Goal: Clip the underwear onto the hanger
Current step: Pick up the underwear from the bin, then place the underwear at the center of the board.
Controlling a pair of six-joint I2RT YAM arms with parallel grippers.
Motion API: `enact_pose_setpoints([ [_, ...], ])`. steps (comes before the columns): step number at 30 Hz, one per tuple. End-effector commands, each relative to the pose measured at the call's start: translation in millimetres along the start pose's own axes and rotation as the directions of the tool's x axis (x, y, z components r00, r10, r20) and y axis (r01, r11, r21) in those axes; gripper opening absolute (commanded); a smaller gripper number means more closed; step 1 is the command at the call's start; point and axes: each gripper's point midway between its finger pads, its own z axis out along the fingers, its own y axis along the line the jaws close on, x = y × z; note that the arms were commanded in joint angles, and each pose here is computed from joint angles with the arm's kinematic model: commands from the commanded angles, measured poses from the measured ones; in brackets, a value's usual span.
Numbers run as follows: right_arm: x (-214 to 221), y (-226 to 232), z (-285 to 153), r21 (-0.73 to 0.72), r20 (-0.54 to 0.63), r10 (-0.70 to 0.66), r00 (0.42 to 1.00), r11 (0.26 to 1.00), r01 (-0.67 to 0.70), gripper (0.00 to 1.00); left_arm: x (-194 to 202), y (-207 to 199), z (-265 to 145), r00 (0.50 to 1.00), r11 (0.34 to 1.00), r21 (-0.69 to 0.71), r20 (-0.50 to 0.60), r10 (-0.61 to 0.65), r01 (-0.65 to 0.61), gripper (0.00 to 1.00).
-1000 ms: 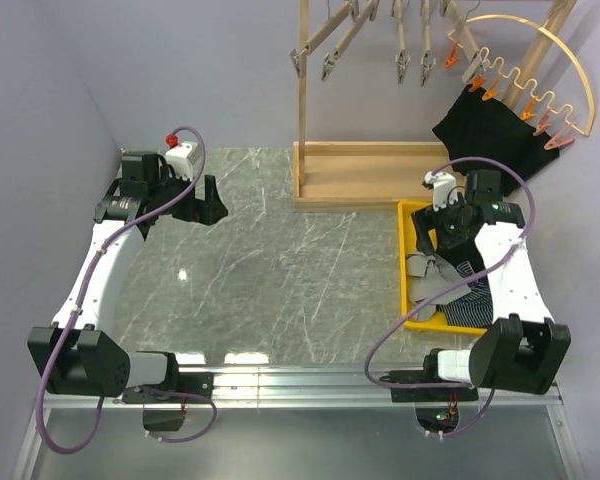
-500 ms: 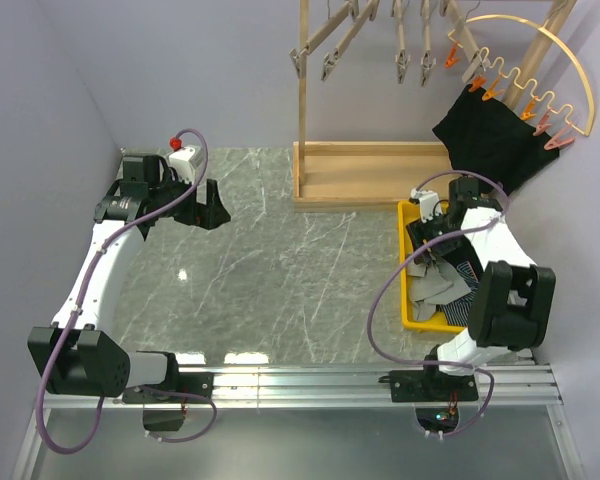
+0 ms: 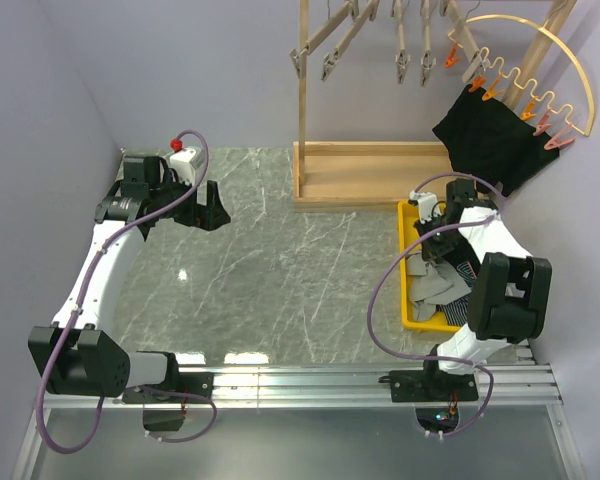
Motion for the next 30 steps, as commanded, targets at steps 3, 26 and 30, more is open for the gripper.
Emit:
enact_pose_setpoints([
  [3,-26,1,-49,0.054,0.125,-0.046,0.991,0.998,0.040,0.00,-6,-7,-5,1.000,1.000,0.019,0.020,0.020,-0.020,0.99],
  [26,-141,228,-186,-0.255,0.602,-0.233,0.764,0.850,0.461,0.00,-32,16,-56,0.968,0.970,0.143,0.129,-0.215,0.196,0.99],
  [30,-135,266,-140,-0.329,0.555,-0.287,0.781,0.787,0.522,0.00,-21,21,-55,0.972,0.976,0.106,0.119,-0.204,0.191,0.99],
])
